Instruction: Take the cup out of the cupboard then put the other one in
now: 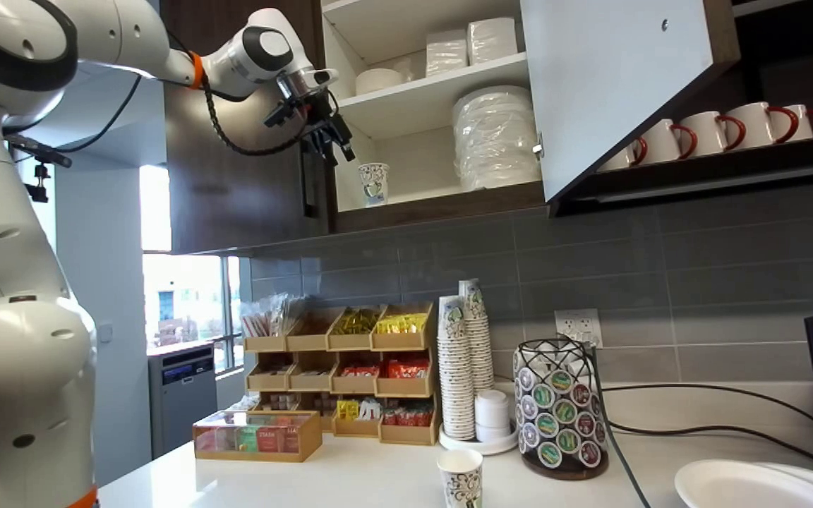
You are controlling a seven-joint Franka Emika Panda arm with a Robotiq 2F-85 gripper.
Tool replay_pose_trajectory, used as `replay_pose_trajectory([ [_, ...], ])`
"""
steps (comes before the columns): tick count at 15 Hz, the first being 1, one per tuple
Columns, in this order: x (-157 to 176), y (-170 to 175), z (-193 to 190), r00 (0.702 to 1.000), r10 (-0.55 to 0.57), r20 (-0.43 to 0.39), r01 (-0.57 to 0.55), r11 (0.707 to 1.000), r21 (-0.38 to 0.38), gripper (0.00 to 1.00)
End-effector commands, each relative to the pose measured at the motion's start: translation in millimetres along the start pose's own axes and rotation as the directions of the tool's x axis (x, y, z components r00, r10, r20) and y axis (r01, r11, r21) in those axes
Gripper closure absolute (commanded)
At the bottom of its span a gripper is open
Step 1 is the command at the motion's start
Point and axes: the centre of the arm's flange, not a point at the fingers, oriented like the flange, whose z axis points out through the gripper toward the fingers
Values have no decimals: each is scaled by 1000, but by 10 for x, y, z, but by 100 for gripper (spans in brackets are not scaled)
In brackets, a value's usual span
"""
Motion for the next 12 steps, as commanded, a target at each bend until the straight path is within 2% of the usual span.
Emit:
replay_pose_trajectory([
  [1, 296, -145, 46, 998, 56, -41, -56, 998, 7, 0],
  [7, 545, -155, 118, 971, 155, -183, -154, 988, 23, 0],
  [12, 600, -157, 205, 953, 216, -213, -212, 976, 43, 0],
])
